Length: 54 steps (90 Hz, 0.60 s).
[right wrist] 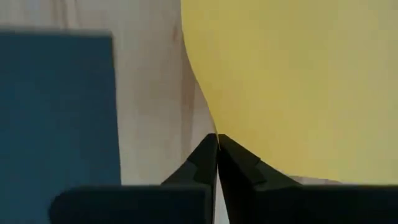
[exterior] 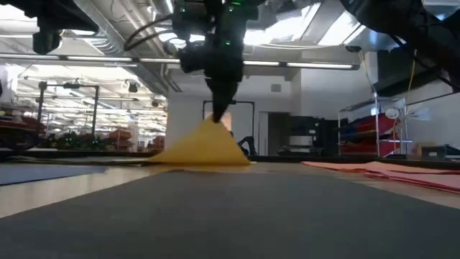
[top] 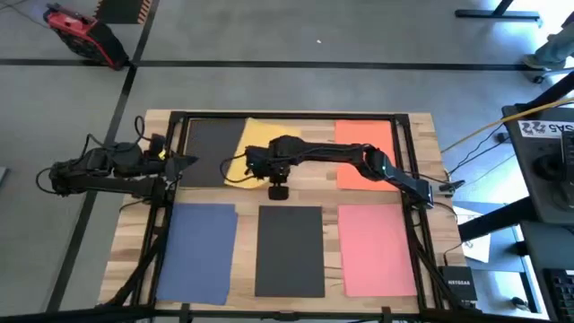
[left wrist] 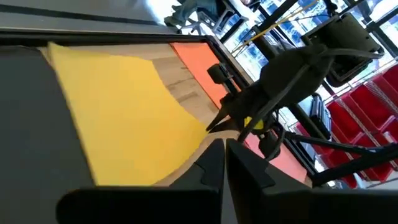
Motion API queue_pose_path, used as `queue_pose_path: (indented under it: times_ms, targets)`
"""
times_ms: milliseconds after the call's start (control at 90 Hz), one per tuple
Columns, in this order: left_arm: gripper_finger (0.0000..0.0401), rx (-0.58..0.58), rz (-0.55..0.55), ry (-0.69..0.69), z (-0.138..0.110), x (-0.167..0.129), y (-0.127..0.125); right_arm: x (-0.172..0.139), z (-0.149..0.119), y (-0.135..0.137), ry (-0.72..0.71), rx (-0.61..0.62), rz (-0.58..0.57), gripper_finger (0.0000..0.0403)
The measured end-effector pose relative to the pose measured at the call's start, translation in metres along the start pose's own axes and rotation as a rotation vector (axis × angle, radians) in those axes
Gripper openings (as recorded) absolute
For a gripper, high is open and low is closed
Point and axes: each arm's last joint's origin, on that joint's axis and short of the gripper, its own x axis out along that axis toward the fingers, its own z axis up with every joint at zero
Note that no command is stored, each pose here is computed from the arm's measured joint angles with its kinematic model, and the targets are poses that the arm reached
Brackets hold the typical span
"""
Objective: Organize paper
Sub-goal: Move the yellow colored paper on the top center of the table
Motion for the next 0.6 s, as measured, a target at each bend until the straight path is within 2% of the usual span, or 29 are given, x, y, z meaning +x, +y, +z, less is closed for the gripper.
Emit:
queue_pose_path:
  times_ms: [356,600]
  targets:
    - [0.0000,-0.006,0.000,0.000,0.000,0.000,0.000,-0.001,-0.013,0.001,0.113,-0.247,0.075,0.0000]
    - [0.0000,-0.006,0.000,0.000,0.000,0.000,0.000,-0.003,-0.019,0.008,0.180,-0.294,0.112,0.0000]
